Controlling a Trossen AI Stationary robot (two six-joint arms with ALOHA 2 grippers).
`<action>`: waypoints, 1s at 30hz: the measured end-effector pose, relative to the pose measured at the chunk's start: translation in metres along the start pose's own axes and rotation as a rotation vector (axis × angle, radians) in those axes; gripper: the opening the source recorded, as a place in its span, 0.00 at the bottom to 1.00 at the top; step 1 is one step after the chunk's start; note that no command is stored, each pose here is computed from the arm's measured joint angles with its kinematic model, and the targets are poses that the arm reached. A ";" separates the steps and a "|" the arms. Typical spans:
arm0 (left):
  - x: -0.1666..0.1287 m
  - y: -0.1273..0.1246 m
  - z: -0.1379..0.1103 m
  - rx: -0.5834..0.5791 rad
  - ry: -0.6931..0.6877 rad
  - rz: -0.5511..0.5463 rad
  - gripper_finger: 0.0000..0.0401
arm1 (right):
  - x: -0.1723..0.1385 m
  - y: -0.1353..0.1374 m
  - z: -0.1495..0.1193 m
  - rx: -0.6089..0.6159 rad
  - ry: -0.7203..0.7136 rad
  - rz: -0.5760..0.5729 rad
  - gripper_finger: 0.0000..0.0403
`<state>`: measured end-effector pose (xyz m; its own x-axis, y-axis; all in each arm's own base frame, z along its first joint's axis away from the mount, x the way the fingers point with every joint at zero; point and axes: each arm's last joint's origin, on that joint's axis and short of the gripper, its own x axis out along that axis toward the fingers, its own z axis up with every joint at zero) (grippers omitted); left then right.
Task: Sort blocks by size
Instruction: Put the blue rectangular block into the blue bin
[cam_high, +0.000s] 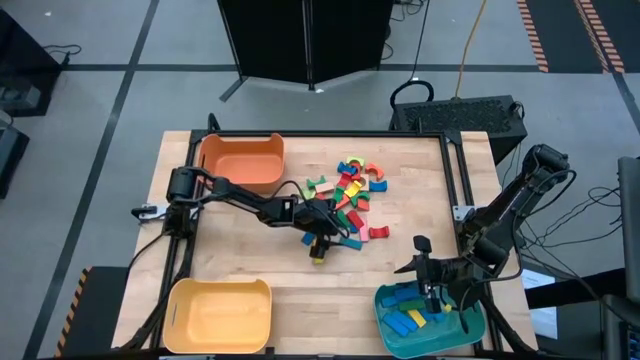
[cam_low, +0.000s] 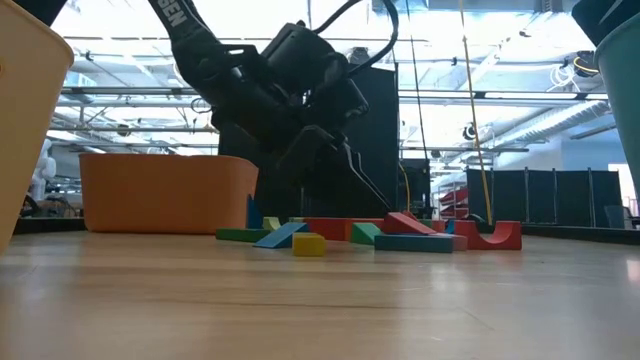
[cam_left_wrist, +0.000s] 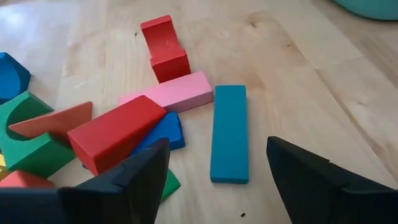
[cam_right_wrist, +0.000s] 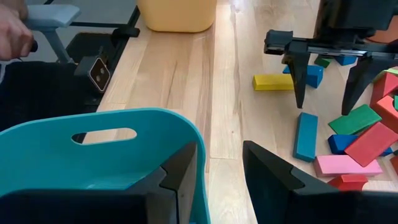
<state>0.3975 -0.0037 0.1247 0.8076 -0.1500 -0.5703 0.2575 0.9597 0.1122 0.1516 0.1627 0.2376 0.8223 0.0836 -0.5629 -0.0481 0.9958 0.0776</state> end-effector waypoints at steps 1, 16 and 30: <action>0.000 0.000 0.000 0.000 0.000 0.000 0.64 | 0.000 0.000 0.000 0.000 0.000 0.000 0.29; 0.011 0.000 -0.007 -0.001 -0.009 0.001 0.58 | 0.000 0.000 0.000 -0.003 0.002 -0.001 0.29; 0.024 -0.003 -0.020 -0.014 0.022 -0.013 0.58 | 0.000 0.000 0.000 -0.003 0.002 -0.001 0.29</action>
<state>0.4056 -0.0054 0.0946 0.7925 -0.1576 -0.5891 0.2603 0.9610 0.0930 0.1515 0.1626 0.2372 0.8210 0.0823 -0.5650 -0.0490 0.9961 0.0740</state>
